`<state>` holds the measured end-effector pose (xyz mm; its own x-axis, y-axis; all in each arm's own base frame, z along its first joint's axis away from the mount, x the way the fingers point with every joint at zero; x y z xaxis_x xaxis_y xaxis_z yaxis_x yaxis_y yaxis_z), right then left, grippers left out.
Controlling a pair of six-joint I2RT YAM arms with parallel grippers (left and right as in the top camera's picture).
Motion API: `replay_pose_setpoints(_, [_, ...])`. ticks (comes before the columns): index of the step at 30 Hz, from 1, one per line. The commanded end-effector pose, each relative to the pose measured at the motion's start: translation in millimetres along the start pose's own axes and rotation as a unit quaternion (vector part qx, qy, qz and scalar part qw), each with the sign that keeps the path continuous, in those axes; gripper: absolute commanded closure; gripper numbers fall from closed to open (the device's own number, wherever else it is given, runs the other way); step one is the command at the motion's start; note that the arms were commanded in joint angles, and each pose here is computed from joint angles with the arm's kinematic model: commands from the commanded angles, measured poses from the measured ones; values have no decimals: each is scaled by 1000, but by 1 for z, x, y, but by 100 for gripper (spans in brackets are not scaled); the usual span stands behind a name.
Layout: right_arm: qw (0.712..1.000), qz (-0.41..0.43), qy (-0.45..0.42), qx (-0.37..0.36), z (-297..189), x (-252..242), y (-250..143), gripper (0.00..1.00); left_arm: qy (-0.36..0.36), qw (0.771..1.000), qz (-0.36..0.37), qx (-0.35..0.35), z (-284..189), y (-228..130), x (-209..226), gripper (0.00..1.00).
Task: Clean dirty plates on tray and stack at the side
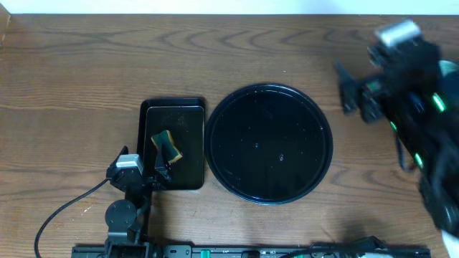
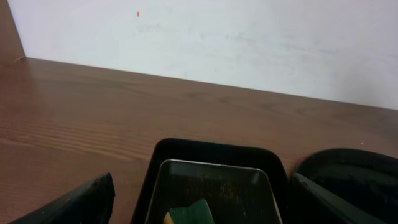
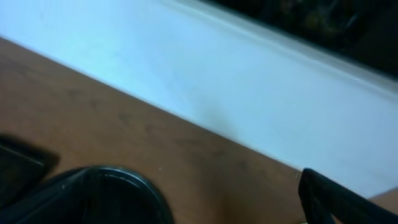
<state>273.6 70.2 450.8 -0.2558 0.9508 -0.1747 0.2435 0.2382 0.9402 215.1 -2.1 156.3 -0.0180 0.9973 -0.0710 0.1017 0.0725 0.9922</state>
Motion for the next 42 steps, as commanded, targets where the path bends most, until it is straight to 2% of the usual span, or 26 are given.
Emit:
replay_pose_setpoints(1, [1000, -24, -7, -2, -18, -5, -35, 1, 8, 1000, 6, 27, 1, -16, 3, 12])
replay_pose_setpoints(11, [989, -127, 11, -76, -66, 14, -113, 1, 8, 1000, 6, 27, 1, -16, 3, 12])
replay_pose_setpoints(21, [983, -132, -4, -128, -78, 27, -169, 1, 8, 1000, 6, 27, 1, -16, 3, 12])
replay_pose_setpoints(26, [979, -138, 5, -152, -73, 36, -193, 1, 8, 1000, 6, 27, 1, -16, 3, 12])
replay_pose_setpoints(32, [979, -134, 20, -154, -56, 40, -204, 1, 8, 1000, 6, 27, 1, -16, 3, 12])
replay_pose_setpoints(42, [983, -53, 28, -175, -16, 41, -232, 1, 8, 1000, 6, 27, 1, -16, 3, 12])
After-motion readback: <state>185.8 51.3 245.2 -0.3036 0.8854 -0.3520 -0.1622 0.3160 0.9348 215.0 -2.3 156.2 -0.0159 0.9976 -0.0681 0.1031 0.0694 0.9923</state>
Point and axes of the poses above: each gripper's point midway between its finger pads, its own z axis out along the fingers, its own x axis along the line the jaws close on, y = z × x, the point moved 3 cm from there along -z, back along the fingers, and after that the axes turned 4 degrees about z, right-handed, at the moved point
